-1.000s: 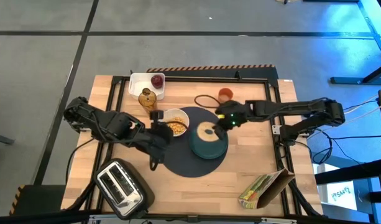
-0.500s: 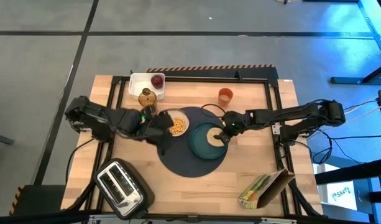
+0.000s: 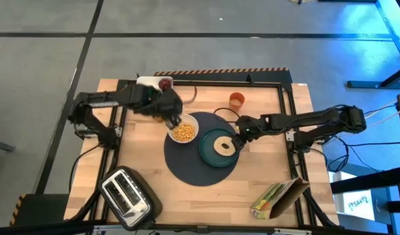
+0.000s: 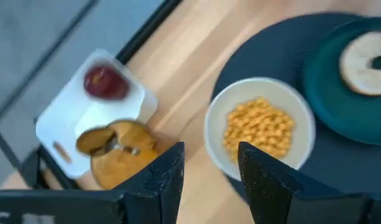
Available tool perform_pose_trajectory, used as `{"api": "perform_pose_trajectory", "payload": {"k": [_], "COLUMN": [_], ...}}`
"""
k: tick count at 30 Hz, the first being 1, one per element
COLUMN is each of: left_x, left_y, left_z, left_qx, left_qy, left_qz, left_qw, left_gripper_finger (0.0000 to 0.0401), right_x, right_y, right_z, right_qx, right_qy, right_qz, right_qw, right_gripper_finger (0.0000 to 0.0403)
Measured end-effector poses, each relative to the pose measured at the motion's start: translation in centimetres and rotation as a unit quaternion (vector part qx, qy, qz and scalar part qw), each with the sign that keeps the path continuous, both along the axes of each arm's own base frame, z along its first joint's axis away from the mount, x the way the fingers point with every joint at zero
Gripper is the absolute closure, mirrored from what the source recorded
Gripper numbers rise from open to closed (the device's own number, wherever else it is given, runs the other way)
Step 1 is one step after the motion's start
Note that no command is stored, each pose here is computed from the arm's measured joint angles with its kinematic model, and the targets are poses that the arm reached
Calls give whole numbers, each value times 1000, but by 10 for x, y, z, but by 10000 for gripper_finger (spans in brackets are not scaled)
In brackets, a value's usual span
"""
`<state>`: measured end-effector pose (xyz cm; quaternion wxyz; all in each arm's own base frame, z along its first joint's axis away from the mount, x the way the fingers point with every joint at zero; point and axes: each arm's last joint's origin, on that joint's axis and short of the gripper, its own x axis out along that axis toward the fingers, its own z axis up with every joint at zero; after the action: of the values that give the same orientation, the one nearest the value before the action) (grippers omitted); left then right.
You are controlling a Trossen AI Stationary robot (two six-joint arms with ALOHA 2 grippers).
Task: Arrange a breakfast setting
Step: Put the red apple on the green plate
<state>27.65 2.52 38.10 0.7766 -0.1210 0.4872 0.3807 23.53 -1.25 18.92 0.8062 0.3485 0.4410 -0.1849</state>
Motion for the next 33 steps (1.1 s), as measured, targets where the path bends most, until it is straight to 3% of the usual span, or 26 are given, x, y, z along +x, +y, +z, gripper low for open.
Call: {"api": "perform_pose_trajectory", "payload": {"k": [4,9,18,22,27,33], "left_x": [-7,-16,-31,-31,-28,-34], "left_y": [36,75,154,193,234,259], "left_z": [0,1,-1,-23,-64,-91], "left_qx": [-33,-26,-38,-63,-145,-164], "left_qy": [-3,-5,-88,-69,-50,-11], "left_qz": [54,96,190,207,219,225], "left_qw": [998,995,977,974,964,960], "left_gripper_finger": [257,257,266,278,284,284], "right_x": [-7,-21,-29,-25,-25,-26], "right_y": [2,3,2,1,-5,-12], "right_z": [20,50,74,76,77,77], "right_qx": [14,4,-12,-26,-20,-12], "right_qy": [-56,-140,-227,-242,-250,-249], "right_qz": [12,29,25,2,-47,-71], "right_qw": [998,990,973,970,967,966], "right_gripper_finger": [236,235,235,235,235,235]}}
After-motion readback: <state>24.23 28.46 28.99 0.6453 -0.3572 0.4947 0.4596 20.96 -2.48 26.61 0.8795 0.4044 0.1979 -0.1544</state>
